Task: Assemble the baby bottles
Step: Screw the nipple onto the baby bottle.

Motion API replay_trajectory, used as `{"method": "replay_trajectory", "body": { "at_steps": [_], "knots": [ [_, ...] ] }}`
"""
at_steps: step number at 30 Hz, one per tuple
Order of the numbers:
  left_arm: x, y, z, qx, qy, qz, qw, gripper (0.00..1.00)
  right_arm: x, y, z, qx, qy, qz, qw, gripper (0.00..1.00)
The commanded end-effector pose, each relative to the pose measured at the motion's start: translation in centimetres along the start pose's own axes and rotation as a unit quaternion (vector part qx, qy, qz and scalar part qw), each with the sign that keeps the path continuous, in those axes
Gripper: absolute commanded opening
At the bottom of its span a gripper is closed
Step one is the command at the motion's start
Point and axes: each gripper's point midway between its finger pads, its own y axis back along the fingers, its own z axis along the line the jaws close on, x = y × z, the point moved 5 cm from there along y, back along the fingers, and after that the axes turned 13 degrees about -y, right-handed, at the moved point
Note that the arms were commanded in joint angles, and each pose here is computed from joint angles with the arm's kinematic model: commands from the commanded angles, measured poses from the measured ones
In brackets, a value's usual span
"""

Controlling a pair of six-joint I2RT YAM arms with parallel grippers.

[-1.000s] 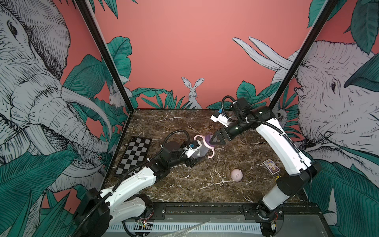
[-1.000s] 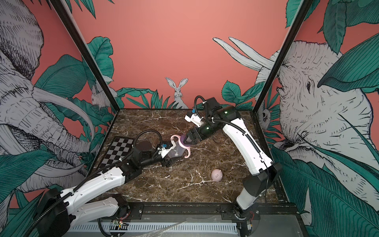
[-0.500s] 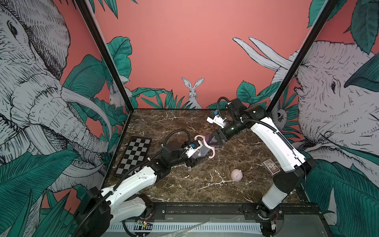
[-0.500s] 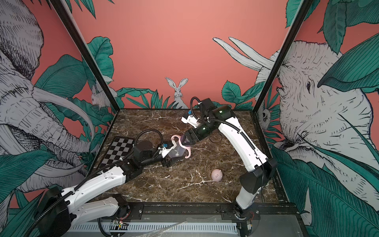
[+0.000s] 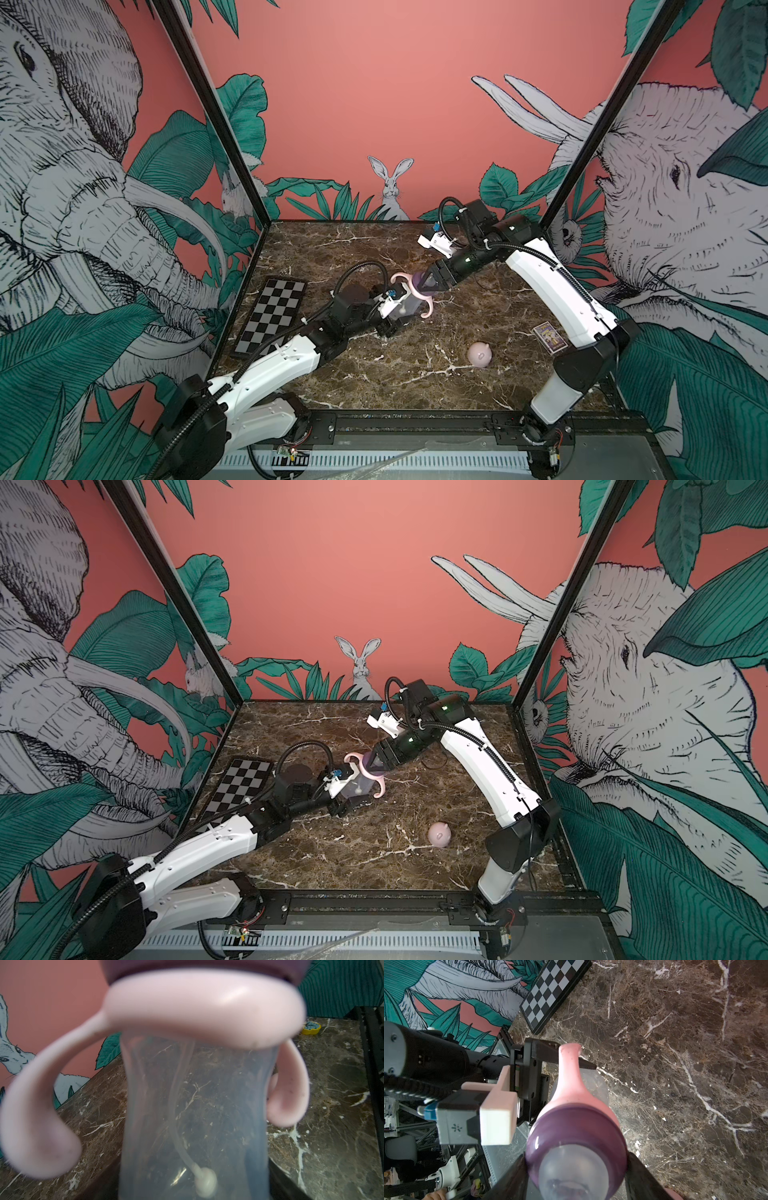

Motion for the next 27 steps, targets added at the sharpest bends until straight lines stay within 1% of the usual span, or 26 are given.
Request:
{"method": "replay_trajectory", "body": {
  "at_steps": [1, 2, 4, 6, 10, 16, 27],
  "knots": [
    [-2.4, 1.3, 2.1, -0.061, -0.004, -0.046, 0.997, 0.35, 0.5, -0.8, -0.6, 0.008, -0.03, 0.008, 0.999, 0.67],
    [-2.4, 1.4, 2.0, -0.06, -0.005, -0.048, 0.997, 0.35, 0.5, -0.9, -0.6, 0.007, -0.031, 0.007, 0.999, 0.7],
    [-2.4, 1.5, 2.0, -0.06, -0.007, -0.049, 0.997, 0.35, 0.3, -0.8, -0.4, 0.001, -0.027, 0.005, 1.0, 0.72],
    [-2.5, 1.6, 1.9, -0.058, -0.009, -0.052, 0.997, 0.35, 0.2, -0.5, 0.0, -0.006, -0.021, 0.002, 1.0, 0.79],
    [-2.5, 1.4, 1.7, -0.049, -0.011, -0.051, 0.997, 0.35, -0.1, 0.4, 0.4, 0.009, -0.005, -0.008, 1.0, 0.85],
    [-2.5, 1.1, 1.6, -0.04, -0.011, -0.052, 0.998, 0.35, -0.6, 0.9, 0.6, 0.027, 0.013, -0.011, 1.0, 0.86],
    [-2.6, 0.9, 1.6, -0.034, -0.013, -0.048, 0.998, 0.35, -0.9, 0.3, 1.4, 0.001, 0.02, 0.013, 1.0, 0.87]
  ]
}}
